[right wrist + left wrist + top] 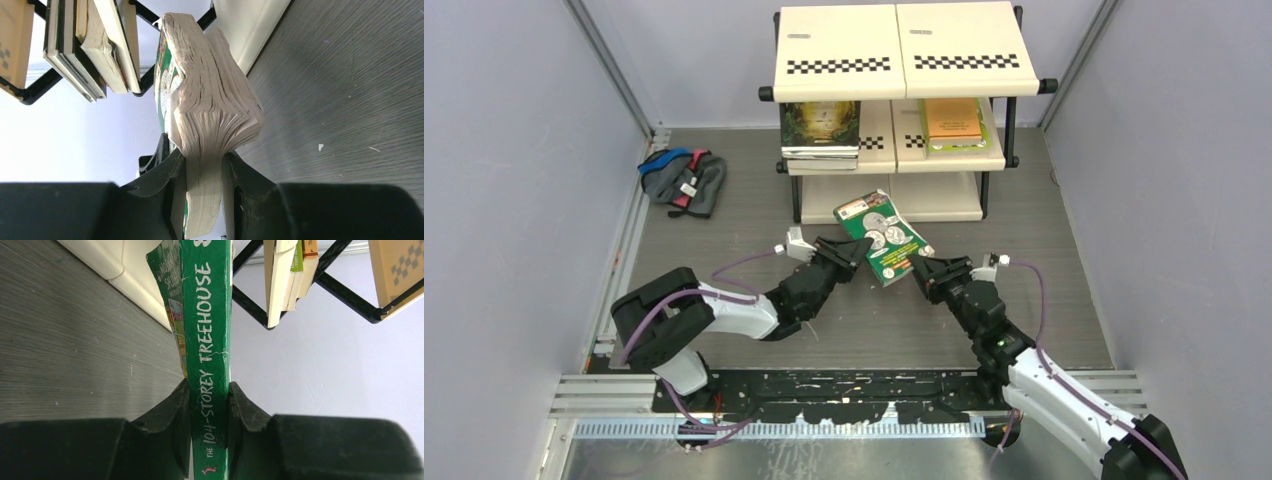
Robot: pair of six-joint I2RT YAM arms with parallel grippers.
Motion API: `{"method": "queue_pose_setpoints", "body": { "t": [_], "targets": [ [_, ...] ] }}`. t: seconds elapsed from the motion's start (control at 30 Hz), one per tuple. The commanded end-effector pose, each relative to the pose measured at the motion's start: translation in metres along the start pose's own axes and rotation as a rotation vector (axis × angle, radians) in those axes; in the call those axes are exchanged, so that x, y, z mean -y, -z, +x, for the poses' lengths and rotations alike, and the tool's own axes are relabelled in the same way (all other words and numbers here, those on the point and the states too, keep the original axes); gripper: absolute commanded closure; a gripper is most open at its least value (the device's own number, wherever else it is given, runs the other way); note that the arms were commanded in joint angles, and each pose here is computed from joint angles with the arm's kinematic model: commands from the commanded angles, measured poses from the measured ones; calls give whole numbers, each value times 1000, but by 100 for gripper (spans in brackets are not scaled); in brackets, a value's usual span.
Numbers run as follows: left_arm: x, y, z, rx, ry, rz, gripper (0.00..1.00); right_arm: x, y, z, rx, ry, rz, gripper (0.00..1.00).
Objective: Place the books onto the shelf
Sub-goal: Pick up the book from the center of the board.
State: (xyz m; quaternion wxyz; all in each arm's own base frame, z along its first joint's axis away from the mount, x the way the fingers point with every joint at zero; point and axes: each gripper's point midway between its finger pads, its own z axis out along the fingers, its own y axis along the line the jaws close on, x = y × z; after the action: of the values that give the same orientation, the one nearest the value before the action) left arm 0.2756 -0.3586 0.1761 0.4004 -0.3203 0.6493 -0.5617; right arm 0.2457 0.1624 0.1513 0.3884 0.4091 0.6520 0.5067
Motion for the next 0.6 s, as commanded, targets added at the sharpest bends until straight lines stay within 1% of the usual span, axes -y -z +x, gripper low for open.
{"method": "queue_pose_setpoints", "body": {
  "t": [0.0,0.03,0.27,0.43,0.57],
  "targets": [
    [46,14,15,-97,68,142,100,-15,-2,-6,34,-9,-67,96],
    [46,15,15,-97,64,144,100,-15,-2,-6,33,-9,-67,99],
    [42,20,13,-98,13,152,100,-18,4,-7,36,11,-84,99],
    [29,22,14,-107,-28,128,86,-26,11,-11,48,38,-104,99],
    [26,21,12,-122,-54,129,79,-27,15,-12,47,55,-107,99]
  ]
}}
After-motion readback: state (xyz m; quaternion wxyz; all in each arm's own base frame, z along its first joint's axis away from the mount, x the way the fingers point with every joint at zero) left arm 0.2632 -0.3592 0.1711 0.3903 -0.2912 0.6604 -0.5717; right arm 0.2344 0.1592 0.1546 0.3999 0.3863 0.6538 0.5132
